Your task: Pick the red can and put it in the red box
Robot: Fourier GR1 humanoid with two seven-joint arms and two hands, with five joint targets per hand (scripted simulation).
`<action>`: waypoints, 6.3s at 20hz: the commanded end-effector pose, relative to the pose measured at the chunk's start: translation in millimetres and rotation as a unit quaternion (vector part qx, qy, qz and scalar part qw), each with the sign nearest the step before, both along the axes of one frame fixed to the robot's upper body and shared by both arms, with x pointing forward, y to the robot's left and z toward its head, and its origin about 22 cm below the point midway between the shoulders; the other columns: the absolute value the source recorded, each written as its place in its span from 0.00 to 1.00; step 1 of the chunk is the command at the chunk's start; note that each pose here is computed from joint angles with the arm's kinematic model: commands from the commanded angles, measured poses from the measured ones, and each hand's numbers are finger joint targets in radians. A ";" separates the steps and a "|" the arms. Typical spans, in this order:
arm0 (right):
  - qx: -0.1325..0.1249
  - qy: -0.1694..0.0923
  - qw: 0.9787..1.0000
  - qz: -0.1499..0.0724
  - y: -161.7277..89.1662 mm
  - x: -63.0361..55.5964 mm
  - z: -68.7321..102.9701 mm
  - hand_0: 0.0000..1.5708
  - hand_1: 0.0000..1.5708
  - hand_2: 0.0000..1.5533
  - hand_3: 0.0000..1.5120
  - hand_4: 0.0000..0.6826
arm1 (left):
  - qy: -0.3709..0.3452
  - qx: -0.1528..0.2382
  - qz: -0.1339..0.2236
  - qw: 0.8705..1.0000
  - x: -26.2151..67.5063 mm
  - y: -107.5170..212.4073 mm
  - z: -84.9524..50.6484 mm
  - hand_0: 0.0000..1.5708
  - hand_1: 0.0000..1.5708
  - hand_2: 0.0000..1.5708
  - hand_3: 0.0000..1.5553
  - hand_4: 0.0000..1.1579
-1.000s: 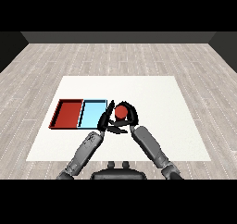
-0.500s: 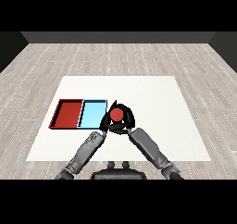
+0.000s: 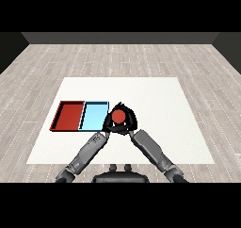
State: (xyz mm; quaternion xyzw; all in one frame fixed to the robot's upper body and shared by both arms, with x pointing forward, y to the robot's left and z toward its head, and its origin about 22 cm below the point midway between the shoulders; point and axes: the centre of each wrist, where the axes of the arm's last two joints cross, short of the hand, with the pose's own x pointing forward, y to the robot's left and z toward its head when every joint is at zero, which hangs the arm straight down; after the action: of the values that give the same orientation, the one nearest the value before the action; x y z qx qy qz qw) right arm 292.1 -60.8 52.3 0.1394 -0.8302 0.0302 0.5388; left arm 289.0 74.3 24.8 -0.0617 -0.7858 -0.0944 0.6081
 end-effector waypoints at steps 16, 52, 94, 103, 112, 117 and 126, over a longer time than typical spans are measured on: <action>0.015 -0.020 1.000 0.010 4.2 -4.8 11.9 0.96 0.96 0.94 0.92 0.80 | 0.010 -0.004 0.034 0.999 -2.5 -9.3 8.2 1.00 1.00 0.97 0.92 0.76; 0.047 -0.117 0.988 -0.085 -102.0 -27.1 88.8 0.00 0.00 0.00 0.00 0.00 | 0.002 -0.005 0.079 0.997 -12.2 37.9 -11.4 1.00 1.00 1.00 0.94 0.98; -0.045 -0.021 0.983 -0.179 -213.8 -36.7 -48.0 0.00 0.00 0.00 0.00 0.00 | 0.269 0.315 0.382 0.826 42.4 312.4 -75.3 0.21 0.21 0.29 0.21 0.62; -0.019 -0.047 0.984 -0.172 -204.0 -38.1 -35.3 0.00 0.00 0.00 0.00 0.00 | 0.329 0.324 0.320 0.828 58.1 311.6 -61.2 0.15 0.15 0.29 0.00 0.59; -0.020 -0.057 0.987 -0.149 -201.4 -46.8 -41.0 0.00 0.00 0.00 0.00 0.00 | 0.389 0.342 0.333 0.788 63.4 325.1 -44.9 0.00 0.00 0.00 0.00 0.00; -0.023 -0.074 0.986 -0.150 -203.2 -39.3 -34.4 0.00 0.00 0.00 0.00 0.00 | 0.269 0.251 0.418 0.831 52.1 321.6 -60.5 0.00 0.00 0.00 0.00 0.00; -0.015 -0.076 0.988 -0.131 -209.5 -42.8 -31.6 0.00 0.00 0.00 0.00 0.00 | -0.073 0.014 0.307 0.949 102.1 260.5 -8.3 0.00 0.00 0.00 0.00 0.00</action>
State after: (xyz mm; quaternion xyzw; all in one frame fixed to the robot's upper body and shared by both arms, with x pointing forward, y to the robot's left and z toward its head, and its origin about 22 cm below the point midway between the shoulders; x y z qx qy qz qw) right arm 248.2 -266.7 17.0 0.0138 -0.8771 -0.0233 0.4795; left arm 380.4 353.8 -1.1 0.2650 -0.7149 0.0620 0.6441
